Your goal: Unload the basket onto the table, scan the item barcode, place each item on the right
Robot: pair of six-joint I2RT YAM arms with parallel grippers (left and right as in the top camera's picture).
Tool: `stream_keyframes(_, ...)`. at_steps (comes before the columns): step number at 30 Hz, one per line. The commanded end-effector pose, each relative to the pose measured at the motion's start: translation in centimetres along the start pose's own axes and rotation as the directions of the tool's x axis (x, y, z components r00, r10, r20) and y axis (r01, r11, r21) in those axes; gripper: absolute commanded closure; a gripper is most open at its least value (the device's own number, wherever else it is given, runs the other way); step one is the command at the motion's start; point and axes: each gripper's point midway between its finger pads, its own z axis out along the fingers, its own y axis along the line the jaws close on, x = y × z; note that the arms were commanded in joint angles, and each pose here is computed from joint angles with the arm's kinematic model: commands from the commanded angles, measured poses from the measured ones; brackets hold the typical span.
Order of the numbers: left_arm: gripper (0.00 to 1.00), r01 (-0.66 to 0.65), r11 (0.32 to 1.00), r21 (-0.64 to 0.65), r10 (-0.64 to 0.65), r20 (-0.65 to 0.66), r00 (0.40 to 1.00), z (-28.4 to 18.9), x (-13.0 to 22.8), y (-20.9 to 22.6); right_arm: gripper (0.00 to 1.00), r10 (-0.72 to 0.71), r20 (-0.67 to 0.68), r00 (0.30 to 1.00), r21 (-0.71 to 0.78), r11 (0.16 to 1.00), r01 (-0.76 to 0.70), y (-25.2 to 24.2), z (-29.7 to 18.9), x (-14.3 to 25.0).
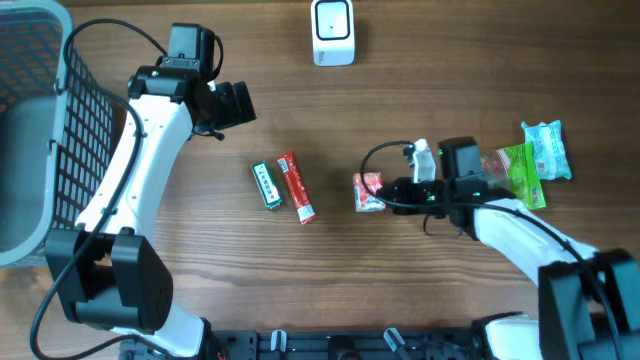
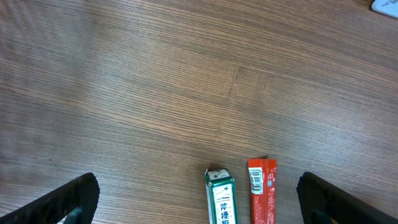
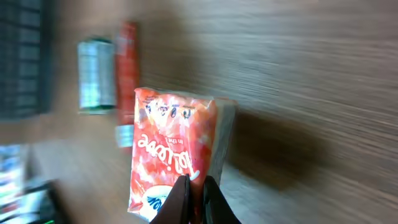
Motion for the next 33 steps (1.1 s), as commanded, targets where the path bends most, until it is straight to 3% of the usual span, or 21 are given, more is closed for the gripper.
stream_keyframes(1,0.00,-0.004,1.000,-0.015,0.004,-0.002,1.000,0.3,0.1,0.3,0.96,0.033,-0.038,0.999,-0.346,0.937,-0.044,5.5,-2.8,-0.3)
stream_keyframes(8,0.00,-0.004,1.000,-0.015,0.004,-0.002,1.000,0.3,0.1,0.3,0.96,-0.078,-0.141,0.987,-0.746,0.663,-0.054,12.3,-8.4,0.6)
stream_keyframes(14,0.00,-0.004,1.000,-0.015,0.004,-0.002,1.000,0.3,0.1,0.3,0.96,-0.133,-0.062,0.989,-0.732,0.680,0.045,12.8,-8.5,-1.3)
stream_keyframes(18,0.00,-0.004,1.000,-0.015,0.004,-0.002,1.000,0.3,0.1,0.3,0.96,0.032,0.054,0.998,-0.514,0.858,0.001,9.1,-5.1,-4.3)
stream_keyframes(22,0.00,-0.004,1.000,-0.015,0.004,-0.002,1.000,0.3,0.1,0.3,0.96,0.007,0.167,0.986,-0.143,0.990,0.018,3.1,-1.8,-4.8)
stream_keyframes(25,0.00,-0.004,1.000,-0.015,0.004,-0.002,1.000,0.3,0.1,0.3,0.96,-0.088,0.150,0.985,0.044,0.996,0.082,0.2,-1.1,-3.8)
stream_keyframes(28,0.00,-0.004,1.000,-0.015,0.004,-0.002,1.000,0.3,0.1,0.3,0.96,-0.106,0.140,0.984,0.130,0.988,0.088,-1.1,-1.3,-4.0)
stream_keyframes(33,0.00,-0.004,1.000,-0.015,0.004,-0.002,1.000,0.3,0.1,0.3,0.95,-0.175,0.133,0.976,0.298,0.946,0.129,0.0,-4.7,-8.9)
